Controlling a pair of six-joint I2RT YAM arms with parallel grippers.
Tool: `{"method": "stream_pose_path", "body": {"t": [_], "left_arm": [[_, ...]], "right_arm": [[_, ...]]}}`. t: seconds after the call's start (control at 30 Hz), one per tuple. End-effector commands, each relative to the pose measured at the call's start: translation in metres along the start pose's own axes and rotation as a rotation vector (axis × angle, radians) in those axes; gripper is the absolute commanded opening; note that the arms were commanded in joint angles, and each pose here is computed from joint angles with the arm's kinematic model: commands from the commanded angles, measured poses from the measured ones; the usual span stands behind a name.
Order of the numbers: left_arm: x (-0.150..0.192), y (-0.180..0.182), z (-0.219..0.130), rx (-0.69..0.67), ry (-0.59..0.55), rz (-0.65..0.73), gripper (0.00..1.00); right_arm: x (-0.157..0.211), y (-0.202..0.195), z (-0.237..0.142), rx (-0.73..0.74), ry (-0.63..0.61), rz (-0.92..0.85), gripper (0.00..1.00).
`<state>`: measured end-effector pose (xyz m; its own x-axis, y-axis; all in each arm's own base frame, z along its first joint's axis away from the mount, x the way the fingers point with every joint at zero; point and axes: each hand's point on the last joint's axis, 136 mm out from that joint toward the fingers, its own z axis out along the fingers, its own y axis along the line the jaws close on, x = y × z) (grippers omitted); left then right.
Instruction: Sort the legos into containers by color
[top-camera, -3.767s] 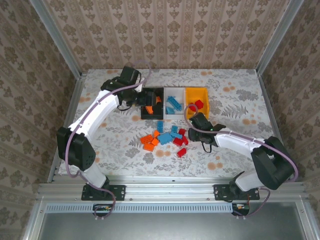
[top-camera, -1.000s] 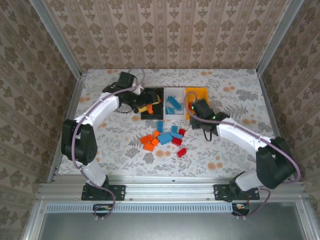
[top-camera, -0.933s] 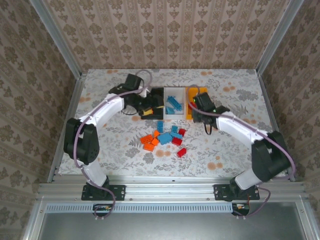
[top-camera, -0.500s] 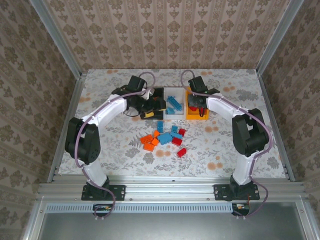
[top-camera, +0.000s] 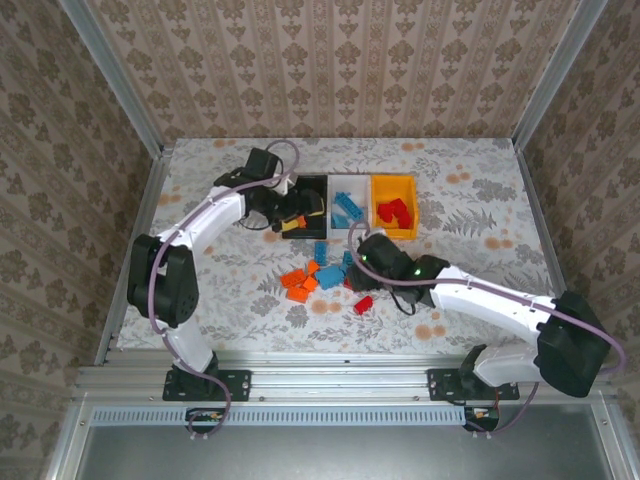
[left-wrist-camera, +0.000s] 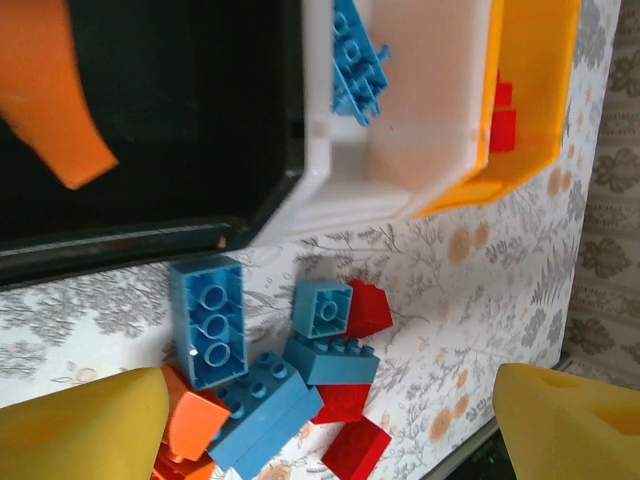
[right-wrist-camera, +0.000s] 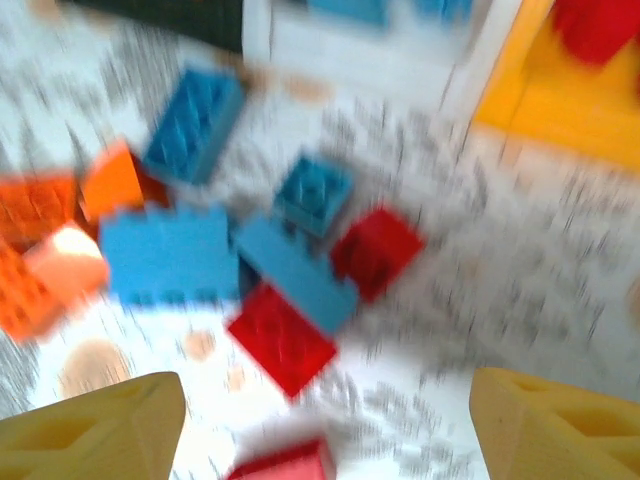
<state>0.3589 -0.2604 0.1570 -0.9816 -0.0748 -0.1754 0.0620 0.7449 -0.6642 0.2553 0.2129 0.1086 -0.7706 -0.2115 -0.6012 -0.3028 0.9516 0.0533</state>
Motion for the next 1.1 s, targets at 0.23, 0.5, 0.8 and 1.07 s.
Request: {"method": "stream_pose_path", "body": {"t": [0.23,0.5,0.8,1.07], "left_arm": [[-0.010,-0.001,-0.022,0.007,-0.052,0.010,0.86],[-0.010,-0.003,-0.022,0.014,-0.048,0.010,0.86],[-0.010,-0.001,-0.021,0.013,-0.046,0.008,0.87],[-0.011,-0.002,-0.022,0.022,-0.046,-0.001,0.87]], "right_arm": [[0.078,0.023,0.028,-0.034,0.270,-0.174,0.84],[0.076,0.021,0.051,0.034,0.295,-0.254,0.76],[0.062,0.024,0.046,0.029,0.249,-0.265,0.39],[-0.029,-0.032,0.010,0.132,0.019,-0.086,0.36]]}}
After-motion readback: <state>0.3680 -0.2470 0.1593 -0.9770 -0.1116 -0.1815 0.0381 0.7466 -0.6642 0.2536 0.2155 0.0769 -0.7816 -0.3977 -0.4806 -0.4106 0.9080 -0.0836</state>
